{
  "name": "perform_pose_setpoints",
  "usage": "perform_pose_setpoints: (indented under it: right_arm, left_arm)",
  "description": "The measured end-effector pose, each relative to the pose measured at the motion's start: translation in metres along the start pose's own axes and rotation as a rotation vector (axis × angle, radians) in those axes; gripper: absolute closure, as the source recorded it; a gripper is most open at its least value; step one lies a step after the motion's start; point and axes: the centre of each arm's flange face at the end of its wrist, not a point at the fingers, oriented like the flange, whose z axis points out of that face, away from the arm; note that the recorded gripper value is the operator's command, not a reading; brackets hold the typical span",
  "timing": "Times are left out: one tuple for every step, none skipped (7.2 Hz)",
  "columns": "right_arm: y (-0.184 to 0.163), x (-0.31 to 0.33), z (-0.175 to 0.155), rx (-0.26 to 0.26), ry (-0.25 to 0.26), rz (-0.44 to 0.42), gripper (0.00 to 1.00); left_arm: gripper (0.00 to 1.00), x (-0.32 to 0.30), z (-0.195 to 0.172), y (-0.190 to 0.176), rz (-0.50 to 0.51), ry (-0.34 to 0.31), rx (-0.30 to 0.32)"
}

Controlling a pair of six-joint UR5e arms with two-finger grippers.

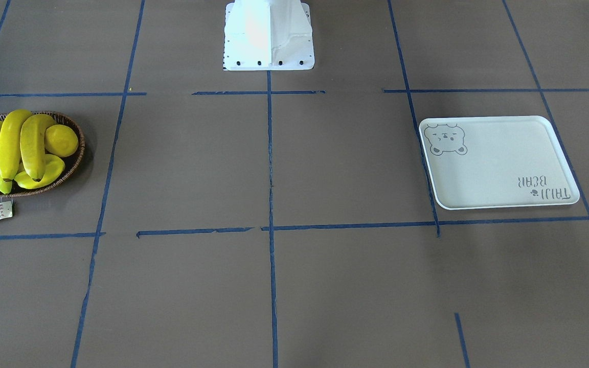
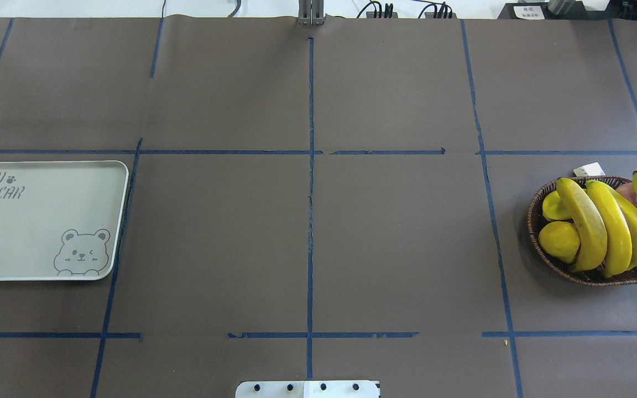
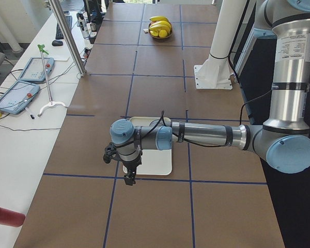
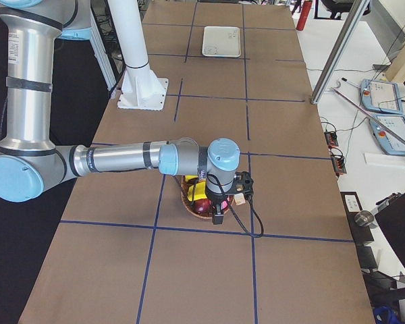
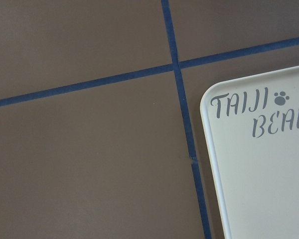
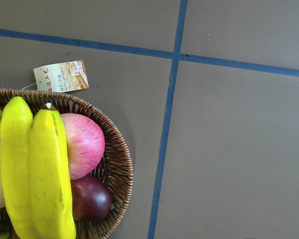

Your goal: Transfer all bananas from basket to plate

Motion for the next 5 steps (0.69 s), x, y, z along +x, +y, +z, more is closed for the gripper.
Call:
perform_pose_setpoints:
  right_arm:
    - [-0.0005, -0.0012, -0.0016, 0.003, 0.001, -0.003, 0.00]
    - [-0.0012, -0.0033, -0.0041, 0.008, 0.002, -0.007, 0.00]
    - [-0.0014, -0.0042, -0.0052, 0.010, 0.002, -0.008, 0.00]
    - [-0.0019, -0.0051, -0.0060, 0.014, 0.001, -0.012, 0.00]
    - [-0.0023, -0.0071, -0.0078, 0.030, -0.001, -0.028, 0.00]
  left_arm:
    - [0.00, 0.0016, -0.0016, -0.0006, 0.003, -0.001, 0.003]
    - [0.00, 0.0040, -0.0040, -0.0010, 0.007, -0.001, 0.007]
    - [0.00, 0.0055, -0.0054, -0.0010, 0.009, -0.001, 0.010]
    - [0.00, 0.0060, -0.0054, -0.0010, 0.010, -0.001, 0.010]
    - [0.00, 0.0060, -0.0046, -0.0010, 0.010, 0.000, 0.008]
